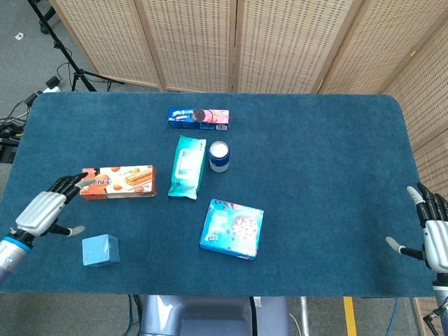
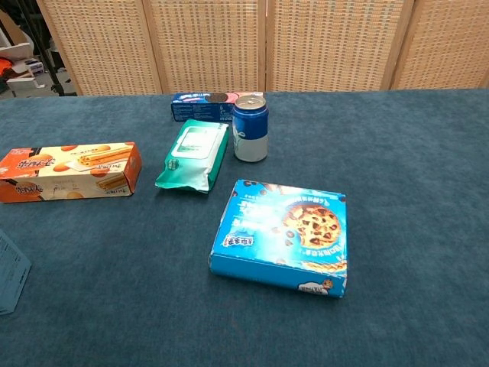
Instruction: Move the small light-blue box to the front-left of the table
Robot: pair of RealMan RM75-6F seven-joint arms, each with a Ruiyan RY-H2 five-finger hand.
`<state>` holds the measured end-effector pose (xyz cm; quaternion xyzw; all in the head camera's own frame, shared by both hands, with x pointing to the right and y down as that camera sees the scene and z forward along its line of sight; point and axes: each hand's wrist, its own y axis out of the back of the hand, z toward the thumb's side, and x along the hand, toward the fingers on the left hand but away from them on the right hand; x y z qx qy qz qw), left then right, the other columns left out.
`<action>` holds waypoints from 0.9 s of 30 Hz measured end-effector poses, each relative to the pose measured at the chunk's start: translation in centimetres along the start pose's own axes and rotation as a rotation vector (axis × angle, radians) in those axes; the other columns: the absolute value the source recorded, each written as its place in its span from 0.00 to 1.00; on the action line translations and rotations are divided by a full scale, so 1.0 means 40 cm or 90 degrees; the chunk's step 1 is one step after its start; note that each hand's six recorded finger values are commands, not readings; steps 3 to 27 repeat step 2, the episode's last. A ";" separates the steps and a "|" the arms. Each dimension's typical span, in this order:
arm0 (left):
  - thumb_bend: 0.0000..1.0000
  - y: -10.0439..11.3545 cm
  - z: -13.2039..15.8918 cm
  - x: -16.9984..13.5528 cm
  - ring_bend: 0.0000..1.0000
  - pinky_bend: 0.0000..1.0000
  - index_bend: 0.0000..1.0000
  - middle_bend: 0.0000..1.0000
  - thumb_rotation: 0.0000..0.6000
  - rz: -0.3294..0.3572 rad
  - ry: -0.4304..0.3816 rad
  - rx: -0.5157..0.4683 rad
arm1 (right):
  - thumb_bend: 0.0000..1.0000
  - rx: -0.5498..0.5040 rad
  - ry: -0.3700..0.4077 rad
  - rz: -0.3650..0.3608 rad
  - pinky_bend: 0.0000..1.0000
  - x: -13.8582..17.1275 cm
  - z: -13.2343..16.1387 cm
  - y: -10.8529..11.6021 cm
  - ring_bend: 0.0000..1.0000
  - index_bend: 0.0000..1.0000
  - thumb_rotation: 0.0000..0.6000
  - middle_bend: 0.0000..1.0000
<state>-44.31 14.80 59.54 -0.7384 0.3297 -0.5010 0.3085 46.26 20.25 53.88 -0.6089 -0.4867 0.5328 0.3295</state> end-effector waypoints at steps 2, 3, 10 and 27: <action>0.16 0.012 -0.011 -0.025 0.00 0.00 0.00 0.00 1.00 0.067 0.030 0.015 | 0.00 0.000 0.001 -0.001 0.00 0.001 0.001 0.001 0.00 0.00 1.00 0.00; 0.16 0.012 -0.011 -0.025 0.00 0.00 0.00 0.00 1.00 0.067 0.030 0.015 | 0.00 0.000 0.001 -0.001 0.00 0.001 0.001 0.001 0.00 0.00 1.00 0.00; 0.16 0.012 -0.011 -0.025 0.00 0.00 0.00 0.00 1.00 0.067 0.030 0.015 | 0.00 0.000 0.001 -0.001 0.00 0.001 0.001 0.001 0.00 0.00 1.00 0.00; 0.16 0.012 -0.011 -0.025 0.00 0.00 0.00 0.00 1.00 0.067 0.030 0.015 | 0.00 0.000 0.001 -0.001 0.00 0.001 0.001 0.001 0.00 0.00 1.00 0.00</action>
